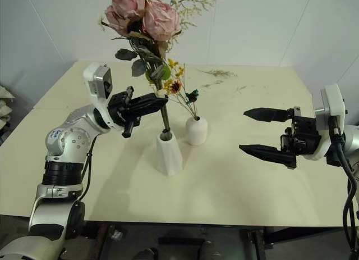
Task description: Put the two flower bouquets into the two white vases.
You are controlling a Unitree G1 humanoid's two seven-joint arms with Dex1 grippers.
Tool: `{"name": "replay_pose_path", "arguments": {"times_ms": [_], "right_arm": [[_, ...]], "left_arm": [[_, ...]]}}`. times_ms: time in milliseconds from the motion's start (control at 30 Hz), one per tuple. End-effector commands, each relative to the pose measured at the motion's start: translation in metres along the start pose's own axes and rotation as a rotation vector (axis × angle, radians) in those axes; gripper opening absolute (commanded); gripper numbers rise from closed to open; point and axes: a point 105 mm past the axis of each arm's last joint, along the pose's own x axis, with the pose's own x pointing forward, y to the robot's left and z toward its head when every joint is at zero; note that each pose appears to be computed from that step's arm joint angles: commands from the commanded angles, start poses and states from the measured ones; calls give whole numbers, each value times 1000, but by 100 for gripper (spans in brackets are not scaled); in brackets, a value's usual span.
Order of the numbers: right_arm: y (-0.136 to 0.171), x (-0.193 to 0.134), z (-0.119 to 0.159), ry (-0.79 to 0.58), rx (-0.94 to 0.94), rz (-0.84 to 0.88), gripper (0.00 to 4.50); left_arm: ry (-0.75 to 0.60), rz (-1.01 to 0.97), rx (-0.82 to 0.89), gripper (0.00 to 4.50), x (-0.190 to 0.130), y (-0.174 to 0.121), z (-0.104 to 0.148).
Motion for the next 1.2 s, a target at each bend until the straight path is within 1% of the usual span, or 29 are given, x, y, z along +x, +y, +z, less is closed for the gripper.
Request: {"name": "replay_pose_path", "arguments": {"times_ms": [33,233,567,700,933,1067,1133,1167,1200], "right_arm": [[-1,-4,13,-25,-40,-11,450],[-3,-4,17,-40,-45,-16,450],[-4,-5,12,-19,-43,-21,450],[-5,-5,11,-12,-45,-25,450],[-6,-5,7,-2,-43,-28,450],[-5,-5,6,2,-41,-30,450],[-5,-5,6,1,-40,-29,450],[-5,-5,6,0,-41,-28,450],[-5,-5,7,-1,-41,-28,450]], "left_arm": [[14,-25,32,0,3,-3,3],[13,-27,18,0,3,-3,2],[30,-2,9,0,-2,-1,0],[48,22,34,0,-6,3,3],[52,13,42,0,-6,1,6],[61,3,12,0,-5,-3,-2],[64,1,-2,73,-6,-4,-6],[65,3,-8,96,-6,-4,-8],[66,4,-12,131,-6,-4,-9]]}}
